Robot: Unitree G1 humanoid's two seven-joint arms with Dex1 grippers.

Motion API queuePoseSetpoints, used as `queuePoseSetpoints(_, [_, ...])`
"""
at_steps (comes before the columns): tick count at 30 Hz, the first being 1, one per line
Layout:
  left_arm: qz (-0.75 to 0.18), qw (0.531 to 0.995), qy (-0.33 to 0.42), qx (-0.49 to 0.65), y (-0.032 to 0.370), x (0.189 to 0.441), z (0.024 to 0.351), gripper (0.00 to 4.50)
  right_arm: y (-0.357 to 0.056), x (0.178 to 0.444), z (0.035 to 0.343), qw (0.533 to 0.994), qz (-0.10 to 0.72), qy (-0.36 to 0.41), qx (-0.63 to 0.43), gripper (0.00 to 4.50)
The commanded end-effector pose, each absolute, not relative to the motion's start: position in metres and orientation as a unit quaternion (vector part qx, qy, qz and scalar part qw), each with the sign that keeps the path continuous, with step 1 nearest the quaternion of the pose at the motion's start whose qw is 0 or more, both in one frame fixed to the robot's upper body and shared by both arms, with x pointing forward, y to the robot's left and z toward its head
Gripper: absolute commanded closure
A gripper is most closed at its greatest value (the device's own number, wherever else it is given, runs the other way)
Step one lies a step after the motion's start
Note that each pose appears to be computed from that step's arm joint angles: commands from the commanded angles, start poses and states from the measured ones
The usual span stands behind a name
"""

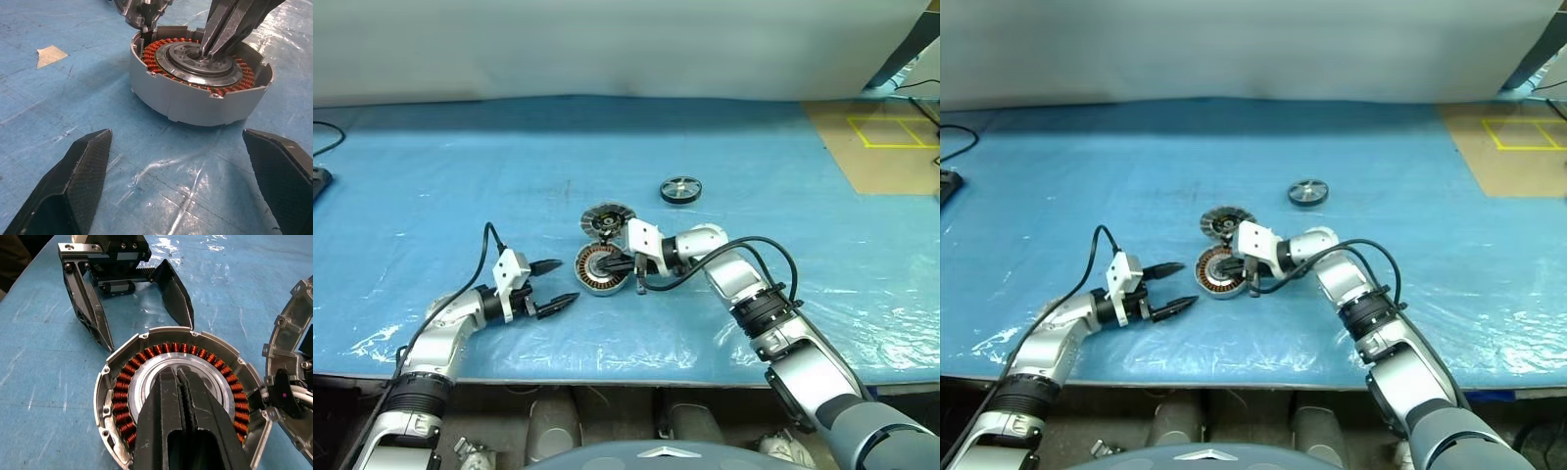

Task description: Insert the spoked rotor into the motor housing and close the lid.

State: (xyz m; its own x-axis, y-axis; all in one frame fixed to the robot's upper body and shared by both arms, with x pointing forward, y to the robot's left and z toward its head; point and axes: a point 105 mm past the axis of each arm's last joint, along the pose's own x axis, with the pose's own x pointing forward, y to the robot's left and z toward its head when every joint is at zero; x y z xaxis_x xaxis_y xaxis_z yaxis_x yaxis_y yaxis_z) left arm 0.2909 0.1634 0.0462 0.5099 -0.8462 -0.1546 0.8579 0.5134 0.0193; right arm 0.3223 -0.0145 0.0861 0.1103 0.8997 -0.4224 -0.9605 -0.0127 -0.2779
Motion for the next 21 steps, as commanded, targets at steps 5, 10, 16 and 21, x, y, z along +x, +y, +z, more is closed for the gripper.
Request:
queuePoseSetpoints(5, [-0.494,0.865,0.07,0.046,0.162,0.288,0.042,0.0,-0.028,0.328,0.078,0.695,0.648,0.08,-0.301,4.48])
queuePoseSetpoints(10, [-0.495,0.865,0.071,0.045,0.162,0.288,0.041,0.0,-0.029,0.33,0.09,0.703,0.646,0.062,-0.292,4.48])
queuePoseSetpoints(16, [-0.494,0.865,0.07,0.046,0.162,0.288,0.042,0.0,-0.025,0.327,0.11,0.704,0.654,0.031,-0.277,4.48])
queuePoseSetpoints(21, [-0.495,0.865,0.07,0.046,0.161,0.289,0.041,0.0,-0.027,0.333,0.112,0.711,0.642,0.029,-0.286,4.48])
